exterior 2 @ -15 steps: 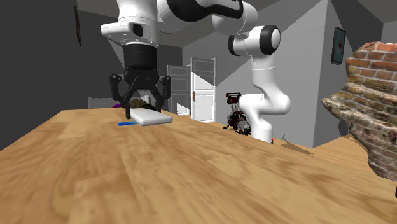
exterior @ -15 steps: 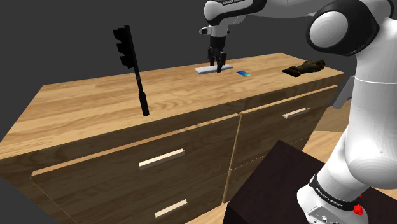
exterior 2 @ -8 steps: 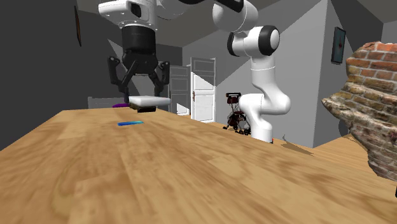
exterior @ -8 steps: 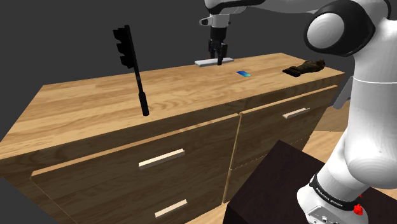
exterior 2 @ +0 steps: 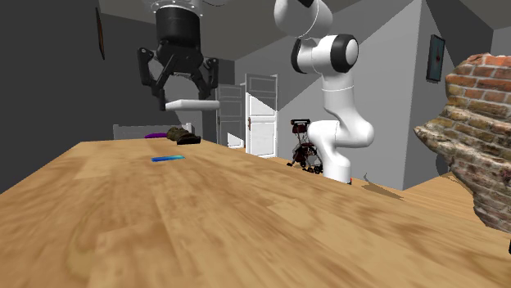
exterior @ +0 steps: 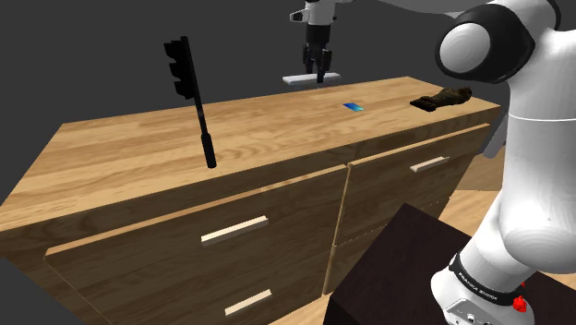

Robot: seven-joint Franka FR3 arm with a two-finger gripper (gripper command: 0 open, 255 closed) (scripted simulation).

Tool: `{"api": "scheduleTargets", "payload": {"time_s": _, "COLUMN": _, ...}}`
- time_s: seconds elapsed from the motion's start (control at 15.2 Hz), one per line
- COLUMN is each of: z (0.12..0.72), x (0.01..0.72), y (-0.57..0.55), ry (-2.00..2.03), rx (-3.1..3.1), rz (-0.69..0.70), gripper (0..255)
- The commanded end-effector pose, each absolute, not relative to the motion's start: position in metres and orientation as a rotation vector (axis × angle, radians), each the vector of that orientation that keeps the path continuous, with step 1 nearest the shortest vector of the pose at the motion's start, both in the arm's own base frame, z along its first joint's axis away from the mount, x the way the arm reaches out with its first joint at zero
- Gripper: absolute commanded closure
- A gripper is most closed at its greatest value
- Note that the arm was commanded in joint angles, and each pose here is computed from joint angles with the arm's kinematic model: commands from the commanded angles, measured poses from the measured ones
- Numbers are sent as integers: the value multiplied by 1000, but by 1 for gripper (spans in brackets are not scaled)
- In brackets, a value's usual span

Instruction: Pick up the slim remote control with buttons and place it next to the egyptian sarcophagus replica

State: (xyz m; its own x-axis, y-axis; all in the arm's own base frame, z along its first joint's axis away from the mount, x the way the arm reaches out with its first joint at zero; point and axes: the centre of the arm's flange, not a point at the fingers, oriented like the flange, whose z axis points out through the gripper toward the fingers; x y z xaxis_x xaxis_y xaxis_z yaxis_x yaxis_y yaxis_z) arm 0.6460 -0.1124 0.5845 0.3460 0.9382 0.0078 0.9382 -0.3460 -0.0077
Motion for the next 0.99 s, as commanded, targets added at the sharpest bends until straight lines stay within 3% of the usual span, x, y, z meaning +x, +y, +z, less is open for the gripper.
{"api": "scheduleTargets", "payload": {"time_s": 0.0, "z": 587, "x": 637, "y": -122, "ry": -1790, "rx": -2568, "rz": -3, "gripper": 255}}
{"api": "scheduleTargets", "payload": {"time_s": 0.92, "z": 589, "x": 512, "y": -258, "ry": -1790, "rx": -2568, "rz": -3, "gripper": 255}}
